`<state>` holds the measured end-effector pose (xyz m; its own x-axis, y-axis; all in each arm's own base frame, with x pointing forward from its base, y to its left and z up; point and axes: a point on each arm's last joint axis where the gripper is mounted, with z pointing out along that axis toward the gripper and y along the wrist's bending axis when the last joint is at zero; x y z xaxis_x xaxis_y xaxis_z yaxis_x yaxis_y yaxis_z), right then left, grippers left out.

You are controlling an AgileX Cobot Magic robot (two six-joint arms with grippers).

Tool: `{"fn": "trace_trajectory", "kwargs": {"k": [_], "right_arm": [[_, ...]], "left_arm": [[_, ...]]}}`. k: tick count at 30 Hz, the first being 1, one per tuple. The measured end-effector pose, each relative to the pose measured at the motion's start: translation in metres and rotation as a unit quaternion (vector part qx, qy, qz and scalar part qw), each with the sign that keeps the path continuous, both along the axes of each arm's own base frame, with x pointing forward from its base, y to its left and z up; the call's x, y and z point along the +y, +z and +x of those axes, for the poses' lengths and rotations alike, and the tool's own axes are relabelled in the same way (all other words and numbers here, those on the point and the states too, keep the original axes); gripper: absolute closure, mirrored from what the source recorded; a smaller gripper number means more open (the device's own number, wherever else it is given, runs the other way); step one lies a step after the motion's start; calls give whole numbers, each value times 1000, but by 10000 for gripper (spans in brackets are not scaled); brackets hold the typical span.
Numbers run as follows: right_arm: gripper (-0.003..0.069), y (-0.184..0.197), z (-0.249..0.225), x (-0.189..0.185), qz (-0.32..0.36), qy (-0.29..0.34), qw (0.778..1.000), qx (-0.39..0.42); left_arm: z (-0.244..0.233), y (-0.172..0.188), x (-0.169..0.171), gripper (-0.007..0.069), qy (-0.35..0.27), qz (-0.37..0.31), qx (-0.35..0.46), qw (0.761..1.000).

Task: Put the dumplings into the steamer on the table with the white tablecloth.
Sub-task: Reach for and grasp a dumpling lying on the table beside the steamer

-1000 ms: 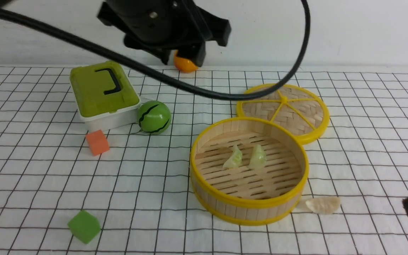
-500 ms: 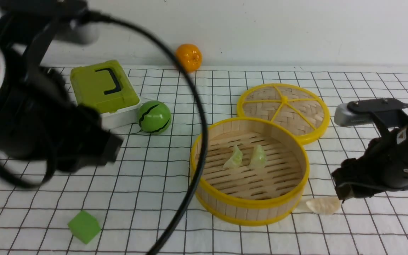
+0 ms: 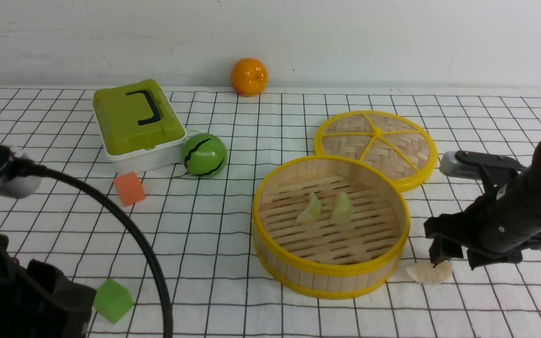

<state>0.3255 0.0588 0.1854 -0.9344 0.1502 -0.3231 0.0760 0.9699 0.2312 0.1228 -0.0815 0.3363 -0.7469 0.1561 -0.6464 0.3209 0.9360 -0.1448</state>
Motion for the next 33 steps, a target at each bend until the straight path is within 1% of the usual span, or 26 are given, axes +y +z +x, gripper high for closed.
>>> {"fn": "trace_trajectory", "kwargs": {"k": [2,8,12,14,18,23,24,26,27,31,33], "right_arm": [[179,-9,2,0,-1,-2,1000,10],[183,-14,7,2,9,-7,1000,6],[225,-14,7,5,23,2,1000,4],[267,-15,8,7,35,7,999,4],[327,-14,8,9,45,10,999,2],[398,-14,8,10,48,11,999,0],[401,-14,8,10,48,10,999,-1],[441,-14,9,10,48,9,999,-3],[441,-14,9,10,49,9,999,-3],[502,-12,9,10,48,10,999,-6],[520,-10,9,9,48,10,999,-9]], "left_arm": [[1,0,0,383,0,0,-7,1000],[3,1,-1,383,-2,-3,-20,1000],[5,3,-2,383,-4,-11,-35,999],[5,4,-3,383,-4,-14,-40,999],[6,4,-3,383,-5,-16,-42,999],[6,5,-3,383,-5,-16,-42,999],[6,5,-3,383,-5,-16,-42,999],[6,4,-3,383,-5,-15,-41,999],[6,4,-3,383,-5,-15,-41,999],[5,4,-2,383,-4,-12,-37,999],[5,3,-2,383,-3,-10,-34,999]]}}
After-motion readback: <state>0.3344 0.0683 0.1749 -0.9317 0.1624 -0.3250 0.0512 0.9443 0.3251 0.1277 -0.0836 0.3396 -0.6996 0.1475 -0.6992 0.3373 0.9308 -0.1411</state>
